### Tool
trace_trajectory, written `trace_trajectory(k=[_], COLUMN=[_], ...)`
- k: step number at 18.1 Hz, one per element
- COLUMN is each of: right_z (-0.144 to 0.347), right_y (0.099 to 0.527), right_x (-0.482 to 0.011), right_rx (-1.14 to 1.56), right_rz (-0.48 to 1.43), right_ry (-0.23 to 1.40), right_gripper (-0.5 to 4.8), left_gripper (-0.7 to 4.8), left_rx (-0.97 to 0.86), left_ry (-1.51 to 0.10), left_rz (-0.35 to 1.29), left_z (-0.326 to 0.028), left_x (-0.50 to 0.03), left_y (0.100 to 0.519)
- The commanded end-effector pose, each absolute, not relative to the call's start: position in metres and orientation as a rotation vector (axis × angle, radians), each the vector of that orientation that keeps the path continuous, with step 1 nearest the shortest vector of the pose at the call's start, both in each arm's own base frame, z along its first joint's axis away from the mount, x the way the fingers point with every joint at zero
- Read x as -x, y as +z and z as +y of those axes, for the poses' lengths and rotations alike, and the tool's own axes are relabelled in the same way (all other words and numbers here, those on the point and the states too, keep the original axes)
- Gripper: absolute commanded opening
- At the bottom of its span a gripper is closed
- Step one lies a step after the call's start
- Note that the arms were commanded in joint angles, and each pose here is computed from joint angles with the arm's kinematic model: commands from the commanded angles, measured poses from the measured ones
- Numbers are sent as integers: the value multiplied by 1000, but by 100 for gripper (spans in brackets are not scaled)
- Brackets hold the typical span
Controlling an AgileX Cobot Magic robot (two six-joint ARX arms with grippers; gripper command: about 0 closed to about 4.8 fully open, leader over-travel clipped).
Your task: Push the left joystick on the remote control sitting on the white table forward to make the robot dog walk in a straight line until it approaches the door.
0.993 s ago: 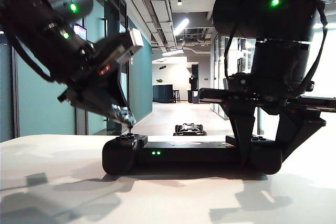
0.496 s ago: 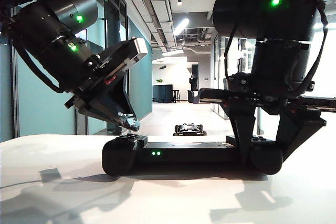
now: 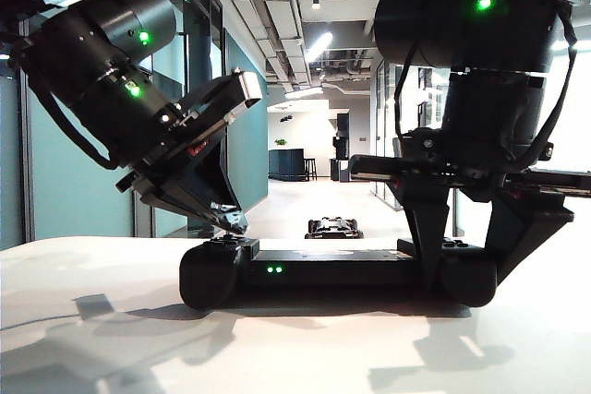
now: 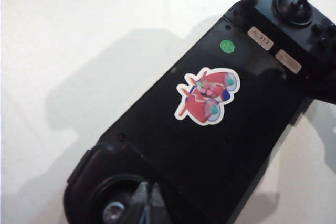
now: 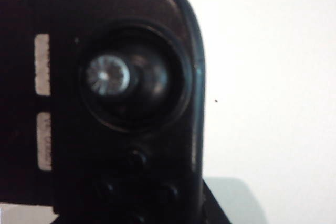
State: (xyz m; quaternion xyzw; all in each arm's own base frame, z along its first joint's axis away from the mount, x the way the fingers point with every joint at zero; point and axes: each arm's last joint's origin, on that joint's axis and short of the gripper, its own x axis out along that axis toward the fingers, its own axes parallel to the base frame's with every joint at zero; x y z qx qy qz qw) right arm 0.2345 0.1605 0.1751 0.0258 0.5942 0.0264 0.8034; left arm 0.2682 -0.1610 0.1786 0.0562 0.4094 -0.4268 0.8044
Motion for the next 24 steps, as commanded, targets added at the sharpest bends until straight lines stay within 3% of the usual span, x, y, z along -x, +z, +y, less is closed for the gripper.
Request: trace_trajectory(k=[1, 24], right_z=[162, 162], right_y=[179, 179], right_x=[-235, -235], right_rx=[-80, -80], right_rz=[1269, 1268], right_ry=[77, 77], right_gripper=[175, 175], left_gripper=[-6, -5], left_rx=[-129, -140], left_ry=[-907, -883], left_rz=[856, 842], left_z=[-162, -162], left_x=[-270, -272], left_y=[180, 179])
